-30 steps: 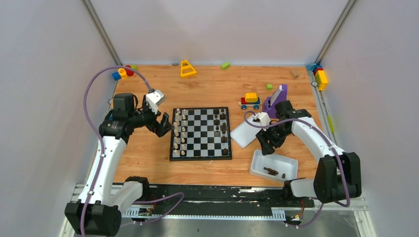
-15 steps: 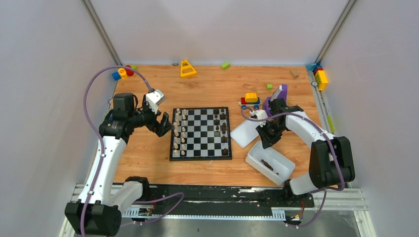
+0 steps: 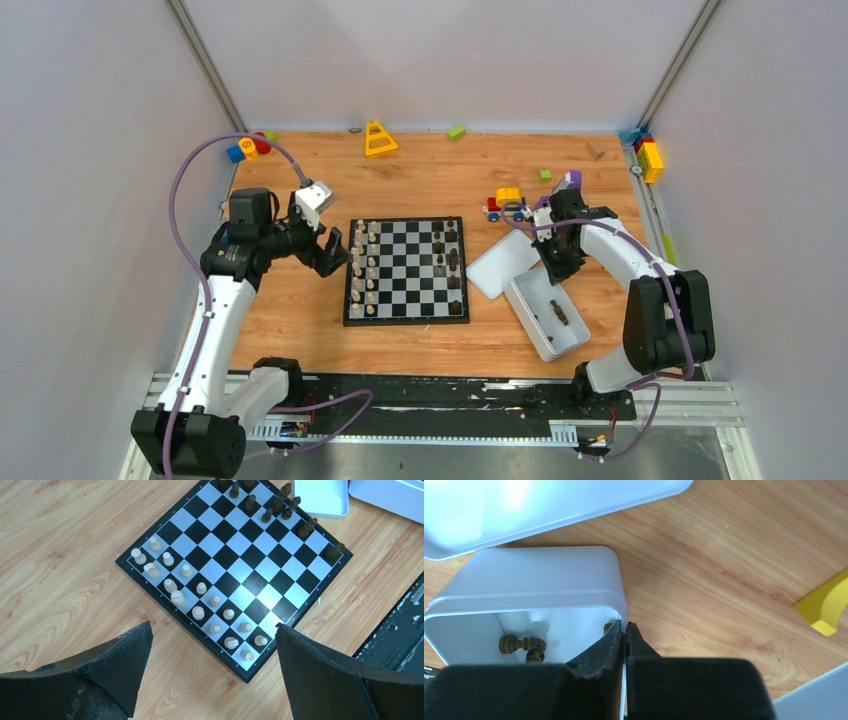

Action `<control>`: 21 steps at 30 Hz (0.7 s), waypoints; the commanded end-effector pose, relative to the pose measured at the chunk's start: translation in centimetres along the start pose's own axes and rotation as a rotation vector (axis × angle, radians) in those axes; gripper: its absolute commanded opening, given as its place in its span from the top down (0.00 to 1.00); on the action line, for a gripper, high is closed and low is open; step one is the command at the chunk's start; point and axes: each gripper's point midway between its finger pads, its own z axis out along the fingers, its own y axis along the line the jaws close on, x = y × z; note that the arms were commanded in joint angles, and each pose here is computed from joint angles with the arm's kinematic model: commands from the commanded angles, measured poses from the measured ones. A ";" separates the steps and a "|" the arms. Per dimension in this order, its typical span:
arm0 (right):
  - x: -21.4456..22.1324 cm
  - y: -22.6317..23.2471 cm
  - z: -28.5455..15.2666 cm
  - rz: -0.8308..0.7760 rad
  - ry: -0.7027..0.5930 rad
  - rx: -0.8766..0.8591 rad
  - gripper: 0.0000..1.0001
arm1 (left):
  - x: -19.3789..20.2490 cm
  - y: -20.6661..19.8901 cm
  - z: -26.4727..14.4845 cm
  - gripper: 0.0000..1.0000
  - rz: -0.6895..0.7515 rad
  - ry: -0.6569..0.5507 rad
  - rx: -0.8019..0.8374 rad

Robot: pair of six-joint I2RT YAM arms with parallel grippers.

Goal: Set up the chess pieces on the board
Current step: Adjust the storage box at the center of the board.

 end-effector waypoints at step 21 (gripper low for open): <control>-0.5 -1.2 -5.4 -0.011 -0.189 0.094 0.59 | -0.5 1.7 0.4 0.00 0.030 0.022 -0.038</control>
